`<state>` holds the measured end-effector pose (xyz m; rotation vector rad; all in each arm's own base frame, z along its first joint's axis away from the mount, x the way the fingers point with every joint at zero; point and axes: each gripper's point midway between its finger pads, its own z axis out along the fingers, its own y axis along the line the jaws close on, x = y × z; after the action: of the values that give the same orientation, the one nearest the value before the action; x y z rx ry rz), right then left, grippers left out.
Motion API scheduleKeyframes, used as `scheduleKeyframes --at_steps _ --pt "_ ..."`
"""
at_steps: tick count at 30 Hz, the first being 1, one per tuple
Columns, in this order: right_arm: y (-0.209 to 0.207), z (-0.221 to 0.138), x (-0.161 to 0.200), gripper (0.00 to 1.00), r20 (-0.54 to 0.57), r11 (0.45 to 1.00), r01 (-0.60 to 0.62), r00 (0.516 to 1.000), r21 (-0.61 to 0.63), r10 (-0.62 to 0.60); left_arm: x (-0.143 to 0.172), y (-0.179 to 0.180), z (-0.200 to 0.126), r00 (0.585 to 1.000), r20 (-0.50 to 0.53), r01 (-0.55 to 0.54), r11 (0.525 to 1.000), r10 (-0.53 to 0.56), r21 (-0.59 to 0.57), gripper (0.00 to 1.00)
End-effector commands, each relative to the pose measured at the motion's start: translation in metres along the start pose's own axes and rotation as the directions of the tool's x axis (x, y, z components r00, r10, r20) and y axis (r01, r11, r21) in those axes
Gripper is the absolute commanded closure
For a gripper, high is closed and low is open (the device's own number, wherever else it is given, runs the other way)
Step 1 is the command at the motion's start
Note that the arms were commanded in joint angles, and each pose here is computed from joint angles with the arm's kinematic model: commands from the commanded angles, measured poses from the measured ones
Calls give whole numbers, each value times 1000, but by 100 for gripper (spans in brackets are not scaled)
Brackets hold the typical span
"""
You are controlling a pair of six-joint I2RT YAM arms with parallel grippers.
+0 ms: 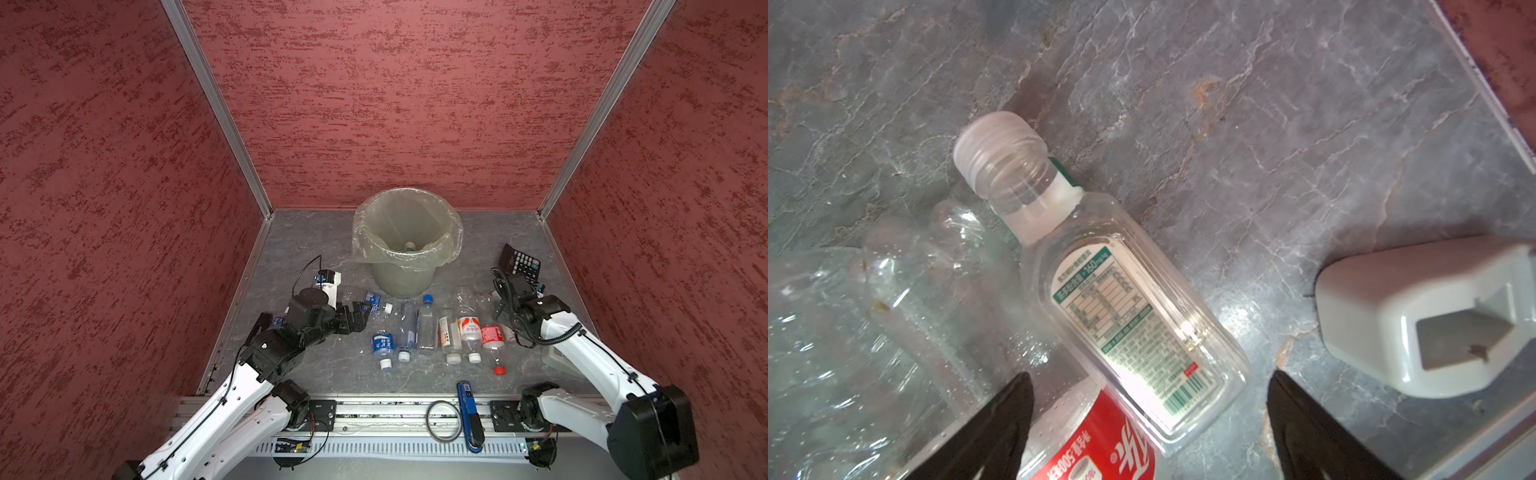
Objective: Throw the plastic bottles in the bin
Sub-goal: Pick up the plastic bottle from the middle-right of the table.
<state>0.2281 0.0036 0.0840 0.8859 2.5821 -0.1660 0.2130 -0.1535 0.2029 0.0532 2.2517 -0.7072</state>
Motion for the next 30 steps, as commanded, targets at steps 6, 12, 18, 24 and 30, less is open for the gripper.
scheduleKeyframes --at_steps 6,12,18,24,30 --pt "7 13 7 6 -73 1000 23 997 1 -23 3 -7 8 1000 -11 -4 999 4 51 0" --pt "11 20 -9 5 -53 998 65 997 20 -63 0 -5 6 1000 -1 -2 998 2 58 0" --pt "22 26 -28 5 -33 992 126 992 27 -125 -1 -3 5 1000 1 1 998 -2 58 1" --pt "34 42 -18 9 -93 984 178 980 -7 -178 -2 -2 4 1000 1 11 998 -12 55 0" --pt "36 44 -9 25 -112 984 170 978 -44 -174 -1 0 4 1000 -1 24 999 -24 49 0"
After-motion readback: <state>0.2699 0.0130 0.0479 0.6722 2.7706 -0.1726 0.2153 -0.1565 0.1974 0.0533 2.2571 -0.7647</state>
